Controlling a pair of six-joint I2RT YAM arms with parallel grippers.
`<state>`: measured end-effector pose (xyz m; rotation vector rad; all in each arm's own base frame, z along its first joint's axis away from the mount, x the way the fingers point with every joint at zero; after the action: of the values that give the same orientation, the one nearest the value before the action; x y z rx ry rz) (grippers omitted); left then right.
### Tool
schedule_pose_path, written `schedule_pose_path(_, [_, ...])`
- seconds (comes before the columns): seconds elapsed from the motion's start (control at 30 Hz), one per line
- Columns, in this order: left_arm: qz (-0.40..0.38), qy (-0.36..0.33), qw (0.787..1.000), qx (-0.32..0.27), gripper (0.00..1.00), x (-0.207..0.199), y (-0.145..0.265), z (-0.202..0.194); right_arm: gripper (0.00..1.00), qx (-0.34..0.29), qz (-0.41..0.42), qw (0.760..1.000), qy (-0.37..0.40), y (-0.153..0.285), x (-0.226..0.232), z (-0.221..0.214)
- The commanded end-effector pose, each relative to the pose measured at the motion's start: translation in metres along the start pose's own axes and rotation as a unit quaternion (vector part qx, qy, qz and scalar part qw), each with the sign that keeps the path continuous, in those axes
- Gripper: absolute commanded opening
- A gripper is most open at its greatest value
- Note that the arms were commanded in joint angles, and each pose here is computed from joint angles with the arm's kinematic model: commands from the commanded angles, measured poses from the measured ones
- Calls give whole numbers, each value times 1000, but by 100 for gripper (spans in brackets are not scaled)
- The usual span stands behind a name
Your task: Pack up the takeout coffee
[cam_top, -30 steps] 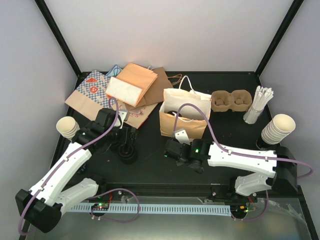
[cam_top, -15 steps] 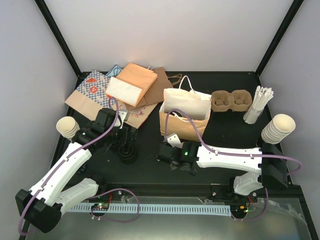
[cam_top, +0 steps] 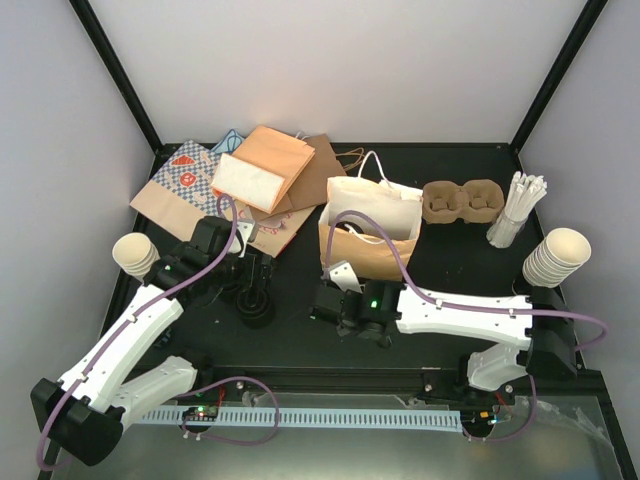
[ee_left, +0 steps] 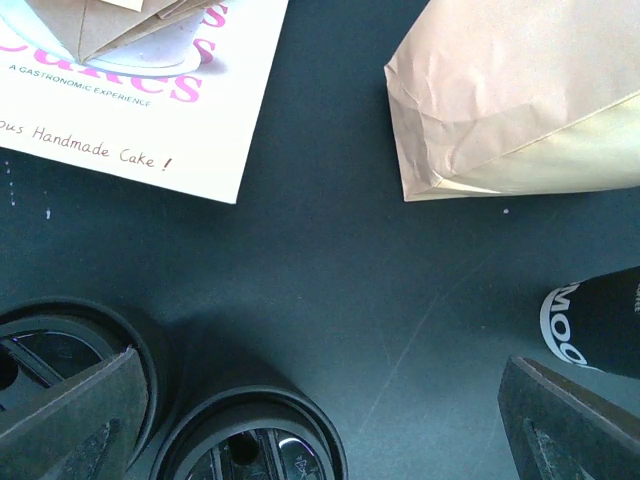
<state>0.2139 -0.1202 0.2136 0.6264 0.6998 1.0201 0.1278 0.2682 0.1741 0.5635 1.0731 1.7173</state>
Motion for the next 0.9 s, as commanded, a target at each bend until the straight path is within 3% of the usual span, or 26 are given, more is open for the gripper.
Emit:
schedule_pose_path(0.0, [6,-7,1000,-18,99,0,5,4,38,-50,10,999,-19,30,-7,23])
schedule_pose_path(0.23, [33,2,999,-31,99,6,14,8,73,-116,22,992,-47,64,-18,50])
schedule_pose_path(0.43, [32,13,998,-59,99,6,29,10,87,-187,73,977,-70,94,-23,71])
schedule_pose_path(0.63, [49,59,997,-26,99,10,33,0,99,-282,109,946,-118,112,-41,79])
schedule_pose_path(0.87, [55,100,993,31,99,11,25,-15,100,-362,198,907,-82,123,-46,64])
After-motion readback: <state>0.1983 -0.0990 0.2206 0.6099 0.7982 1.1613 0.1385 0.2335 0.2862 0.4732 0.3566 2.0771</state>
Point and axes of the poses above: each gripper's point midway between its finger pads, its own y axis back along the fingers, its own x axis along the line the jaws close on, z = x × y, the point moved 4 cm from there along y, back along the fingers, and after that the axes turned 3 degrees about -y, right-handed, at the moved point
